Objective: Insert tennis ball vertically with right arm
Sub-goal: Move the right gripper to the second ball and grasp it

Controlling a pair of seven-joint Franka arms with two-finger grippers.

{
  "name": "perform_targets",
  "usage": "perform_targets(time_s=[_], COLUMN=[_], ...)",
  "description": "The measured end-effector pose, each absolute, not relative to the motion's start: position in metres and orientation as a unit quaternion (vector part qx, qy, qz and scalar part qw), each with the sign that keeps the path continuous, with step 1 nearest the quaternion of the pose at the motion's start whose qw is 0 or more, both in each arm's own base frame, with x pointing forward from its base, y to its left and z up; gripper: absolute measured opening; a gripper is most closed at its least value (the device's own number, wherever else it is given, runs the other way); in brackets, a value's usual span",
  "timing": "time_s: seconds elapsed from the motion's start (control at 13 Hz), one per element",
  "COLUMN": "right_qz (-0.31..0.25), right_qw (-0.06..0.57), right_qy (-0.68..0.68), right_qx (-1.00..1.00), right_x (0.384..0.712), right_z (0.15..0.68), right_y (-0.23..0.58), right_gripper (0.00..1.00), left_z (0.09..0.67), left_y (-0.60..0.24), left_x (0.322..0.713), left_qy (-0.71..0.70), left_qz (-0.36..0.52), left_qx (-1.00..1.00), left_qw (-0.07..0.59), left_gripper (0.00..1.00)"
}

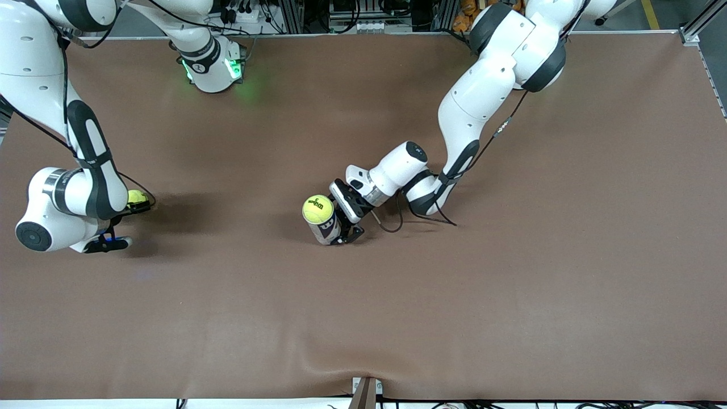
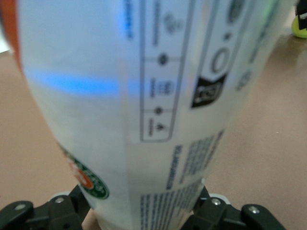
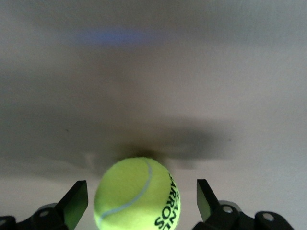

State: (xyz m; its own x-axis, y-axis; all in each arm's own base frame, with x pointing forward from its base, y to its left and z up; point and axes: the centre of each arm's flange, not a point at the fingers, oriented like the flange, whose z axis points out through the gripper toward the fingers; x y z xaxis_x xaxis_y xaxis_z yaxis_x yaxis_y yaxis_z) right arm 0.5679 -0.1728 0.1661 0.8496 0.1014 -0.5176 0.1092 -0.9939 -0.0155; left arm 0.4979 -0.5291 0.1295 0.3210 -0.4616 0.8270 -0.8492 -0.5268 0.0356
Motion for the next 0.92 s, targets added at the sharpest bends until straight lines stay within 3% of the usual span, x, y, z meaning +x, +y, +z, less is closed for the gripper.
perform_targets(time_s=[0.23, 0.38, 0.46, 0.92], right_qz=[-0.274, -0.278, -0.282, -0.279], right_qw=[0.004, 0.002, 0.001, 0.007], right_qy=[0.050, 0.053, 0.055, 0.076], right_qx=[0.960, 0.959, 0.958, 0.957], right_x=[0.563, 0.566, 0.571, 0.636], right_z=[0.164, 0.169, 0.178, 0.322], right_y=[-0.178, -0.174, -0.171, -0.119], right_gripper=[0.94, 0.72, 0.67, 0.67], left_z=[0.129, 0.129, 0.129, 0.129], left_y=[-0.529, -0.529, -0.529, -0.529], left_x=[0.498, 0.498, 0.498, 0.498], left_qy=[-0.422, -0.422, -0.422, -0.423], left_qz=[0.402, 0.402, 0.402, 0.402], left_qx=[0.776, 0.776, 0.776, 0.776], left_qw=[0.241, 0.241, 0.241, 0.241], left_gripper=[0.83, 0.83, 0.83, 0.84])
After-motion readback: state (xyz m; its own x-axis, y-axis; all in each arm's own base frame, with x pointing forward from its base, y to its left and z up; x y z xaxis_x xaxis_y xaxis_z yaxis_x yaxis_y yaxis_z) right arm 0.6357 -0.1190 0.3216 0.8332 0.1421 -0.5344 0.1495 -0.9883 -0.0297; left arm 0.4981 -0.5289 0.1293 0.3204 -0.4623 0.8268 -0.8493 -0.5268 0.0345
